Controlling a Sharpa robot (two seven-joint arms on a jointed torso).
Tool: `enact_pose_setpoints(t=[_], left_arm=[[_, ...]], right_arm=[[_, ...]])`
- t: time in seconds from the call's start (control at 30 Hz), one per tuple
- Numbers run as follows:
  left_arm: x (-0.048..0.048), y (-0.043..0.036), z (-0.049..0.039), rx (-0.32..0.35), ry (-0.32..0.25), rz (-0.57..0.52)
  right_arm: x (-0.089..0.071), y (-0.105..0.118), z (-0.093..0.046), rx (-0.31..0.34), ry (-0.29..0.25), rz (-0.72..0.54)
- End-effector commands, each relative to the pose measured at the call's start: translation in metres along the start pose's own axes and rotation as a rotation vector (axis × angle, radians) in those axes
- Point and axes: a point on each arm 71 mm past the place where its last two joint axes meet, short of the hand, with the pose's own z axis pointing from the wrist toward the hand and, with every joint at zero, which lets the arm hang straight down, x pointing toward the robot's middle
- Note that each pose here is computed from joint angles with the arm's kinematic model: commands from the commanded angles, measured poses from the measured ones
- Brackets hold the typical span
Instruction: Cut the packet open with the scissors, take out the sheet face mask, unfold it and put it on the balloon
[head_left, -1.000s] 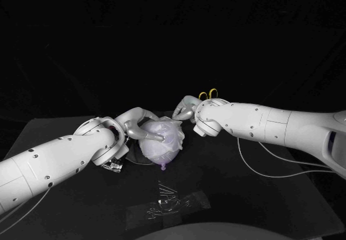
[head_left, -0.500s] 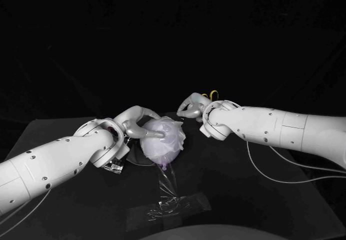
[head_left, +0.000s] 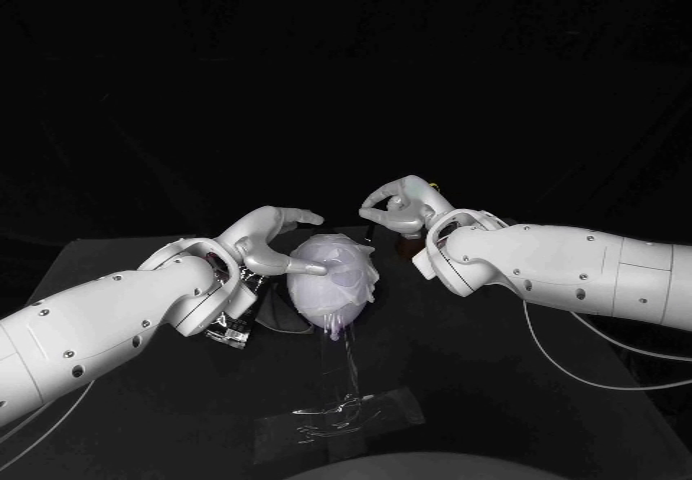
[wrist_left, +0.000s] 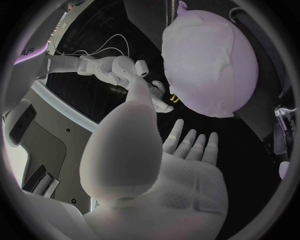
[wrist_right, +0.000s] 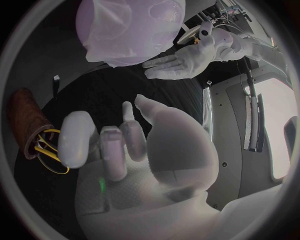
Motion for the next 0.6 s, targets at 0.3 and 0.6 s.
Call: enact_pose_setpoints(t=[0.3,0.6], left_arm=[[-0.0288,0.0134,-0.0156,0.044,-0.142,-0.465],[-0.0511,0.039,-0.0362,0.059,-0.338,-0.658]], right_arm=[[-0.011,0.001,-0.015,-0.082,-0.102,0.137],[-0.008,-0.012,-0.021,-0.08,-0.079,0.296]])
